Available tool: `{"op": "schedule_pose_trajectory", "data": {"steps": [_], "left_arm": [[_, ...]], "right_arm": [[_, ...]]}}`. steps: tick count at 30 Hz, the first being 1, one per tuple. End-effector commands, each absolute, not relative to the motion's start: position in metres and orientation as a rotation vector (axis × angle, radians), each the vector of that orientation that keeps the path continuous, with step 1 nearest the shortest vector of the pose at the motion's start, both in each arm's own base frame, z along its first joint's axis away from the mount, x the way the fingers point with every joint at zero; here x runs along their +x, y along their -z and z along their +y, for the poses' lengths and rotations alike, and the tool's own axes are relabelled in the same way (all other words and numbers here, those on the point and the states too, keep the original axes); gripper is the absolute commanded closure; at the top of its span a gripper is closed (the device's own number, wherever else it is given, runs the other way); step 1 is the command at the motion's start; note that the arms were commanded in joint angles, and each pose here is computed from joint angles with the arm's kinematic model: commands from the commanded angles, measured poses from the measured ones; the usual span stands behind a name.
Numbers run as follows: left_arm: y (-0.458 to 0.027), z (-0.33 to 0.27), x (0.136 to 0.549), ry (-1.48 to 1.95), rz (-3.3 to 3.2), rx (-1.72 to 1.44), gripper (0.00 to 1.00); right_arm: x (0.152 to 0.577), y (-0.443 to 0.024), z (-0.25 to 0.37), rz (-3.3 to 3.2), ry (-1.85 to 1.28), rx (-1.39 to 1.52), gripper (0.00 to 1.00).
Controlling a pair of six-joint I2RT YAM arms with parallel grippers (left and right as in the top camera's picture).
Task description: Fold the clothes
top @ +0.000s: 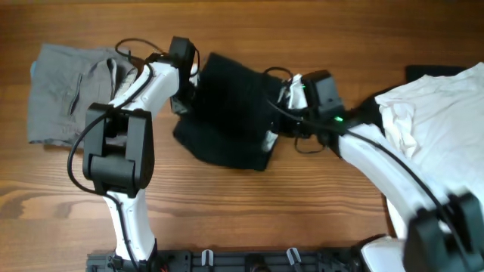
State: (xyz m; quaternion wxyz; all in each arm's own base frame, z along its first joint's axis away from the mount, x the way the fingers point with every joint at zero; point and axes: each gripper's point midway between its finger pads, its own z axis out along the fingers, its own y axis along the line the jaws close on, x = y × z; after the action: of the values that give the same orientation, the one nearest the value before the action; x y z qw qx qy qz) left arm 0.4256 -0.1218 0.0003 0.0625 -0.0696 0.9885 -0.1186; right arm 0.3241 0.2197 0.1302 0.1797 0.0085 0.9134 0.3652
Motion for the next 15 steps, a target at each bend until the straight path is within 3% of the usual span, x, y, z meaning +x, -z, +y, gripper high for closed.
{"op": "schedule_pose_trajectory", "data": {"steps": [1, 2, 6, 7, 8, 9, 10, 11, 13, 15], "left_arm": [[0.009, -0.127, 0.464, 0.384, 2.850, -0.208, 0.96], [0.000, -0.131, 0.474, 0.406, 2.815, -0.197, 0.96], [-0.052, -0.134, 0.499, 0.403, 2.767, -0.121, 0.96], [-0.071, -0.133, 0.501, 0.400, 2.775, -0.118, 0.92], [-0.087, -0.132, 0.497, 0.395, 2.796, -0.124, 0.82], [-0.104, -0.131, 0.490, 0.388, 2.826, -0.129, 0.65], [-0.117, -0.128, 0.477, 0.377, 2.871, -0.137, 0.30], [-0.126, -0.126, 0.463, 0.365, 2.920, -0.143, 0.14], [-0.132, -0.121, 0.435, 0.340, 3.013, -0.163, 0.12], [-0.131, -0.115, 0.405, 0.310, 3.135, -0.215, 0.23]], "right_arm": [[0.333, -0.158, 0.205, 2.454, -0.877, -0.060, 0.80], [0.336, -0.157, 0.203, 2.451, -0.856, -0.049, 0.76], [0.346, -0.132, 0.200, 2.502, -0.808, 0.020, 0.76], [0.350, -0.125, 0.202, 2.505, -0.806, 0.009, 0.78], [0.356, -0.118, 0.205, 2.499, -0.801, -0.009, 0.80], [0.362, -0.114, 0.207, 2.484, -0.796, -0.039, 0.80], [0.370, -0.107, 0.210, 2.462, -0.785, -0.081, 0.80], [0.376, -0.102, 0.213, 2.447, -0.778, -0.110, 0.80], [0.388, -0.085, 0.217, 2.433, -0.774, -0.127, 0.79], [0.397, -0.061, 0.221, 2.447, -0.773, -0.119, 0.75]]}}
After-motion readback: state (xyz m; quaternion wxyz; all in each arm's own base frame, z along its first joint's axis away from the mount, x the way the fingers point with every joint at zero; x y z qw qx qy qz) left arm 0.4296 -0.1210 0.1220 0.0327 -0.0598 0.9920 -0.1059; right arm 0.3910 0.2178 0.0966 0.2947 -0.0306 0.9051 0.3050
